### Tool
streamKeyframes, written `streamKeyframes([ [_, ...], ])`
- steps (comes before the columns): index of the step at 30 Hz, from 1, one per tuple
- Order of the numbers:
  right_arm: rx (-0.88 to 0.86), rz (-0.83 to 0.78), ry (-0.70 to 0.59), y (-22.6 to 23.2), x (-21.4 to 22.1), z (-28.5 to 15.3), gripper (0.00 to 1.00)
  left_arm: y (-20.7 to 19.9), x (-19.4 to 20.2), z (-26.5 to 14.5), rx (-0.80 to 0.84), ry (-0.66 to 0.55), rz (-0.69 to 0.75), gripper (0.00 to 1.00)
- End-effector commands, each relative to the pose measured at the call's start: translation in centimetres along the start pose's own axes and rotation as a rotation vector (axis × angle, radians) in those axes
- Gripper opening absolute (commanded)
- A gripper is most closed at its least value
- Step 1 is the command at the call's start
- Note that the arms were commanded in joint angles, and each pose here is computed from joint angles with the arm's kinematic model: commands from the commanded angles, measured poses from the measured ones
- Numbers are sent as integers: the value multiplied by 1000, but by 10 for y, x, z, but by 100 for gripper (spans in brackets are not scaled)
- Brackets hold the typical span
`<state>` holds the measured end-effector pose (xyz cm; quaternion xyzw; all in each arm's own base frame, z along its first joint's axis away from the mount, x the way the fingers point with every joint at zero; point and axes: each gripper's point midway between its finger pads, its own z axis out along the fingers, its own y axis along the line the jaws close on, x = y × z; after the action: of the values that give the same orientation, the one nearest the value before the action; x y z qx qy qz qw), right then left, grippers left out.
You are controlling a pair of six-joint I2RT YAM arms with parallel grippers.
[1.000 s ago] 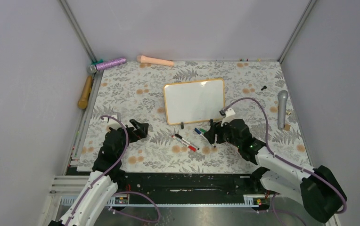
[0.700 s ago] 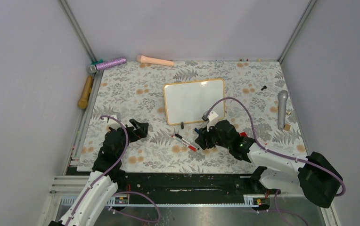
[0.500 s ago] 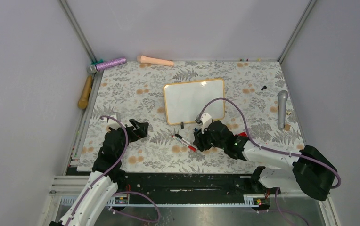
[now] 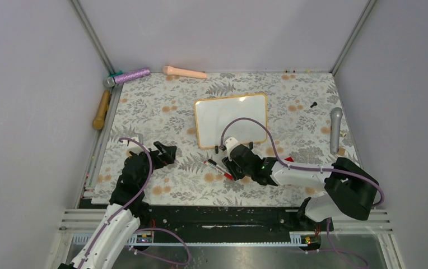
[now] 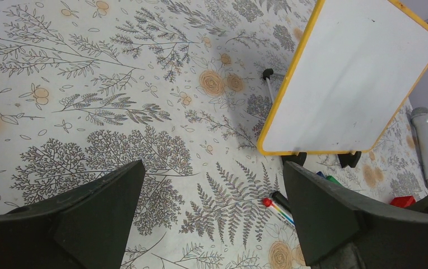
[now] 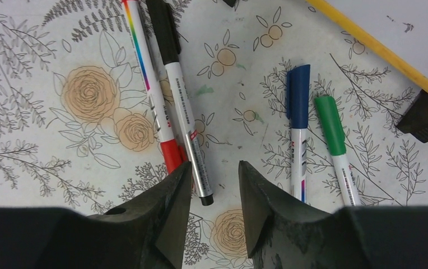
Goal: Write a sentence on the whiteboard
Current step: Open the whiteboard marker at the center of the board.
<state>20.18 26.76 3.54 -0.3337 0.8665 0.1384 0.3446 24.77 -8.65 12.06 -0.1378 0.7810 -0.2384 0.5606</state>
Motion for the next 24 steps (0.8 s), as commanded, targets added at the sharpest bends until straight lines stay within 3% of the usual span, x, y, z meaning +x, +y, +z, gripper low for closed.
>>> streamKeyframes([
  [1,55,-10,6,-5,-10,3,43,-10,-11,0,43,-44,7,99],
  [13,15,-42,51,9,-6,14,43,-9,-11,0,38,-44,5,99],
  [24,82,-97,160,4,11,20,40,-10,-11,0,43,-40,8,99],
])
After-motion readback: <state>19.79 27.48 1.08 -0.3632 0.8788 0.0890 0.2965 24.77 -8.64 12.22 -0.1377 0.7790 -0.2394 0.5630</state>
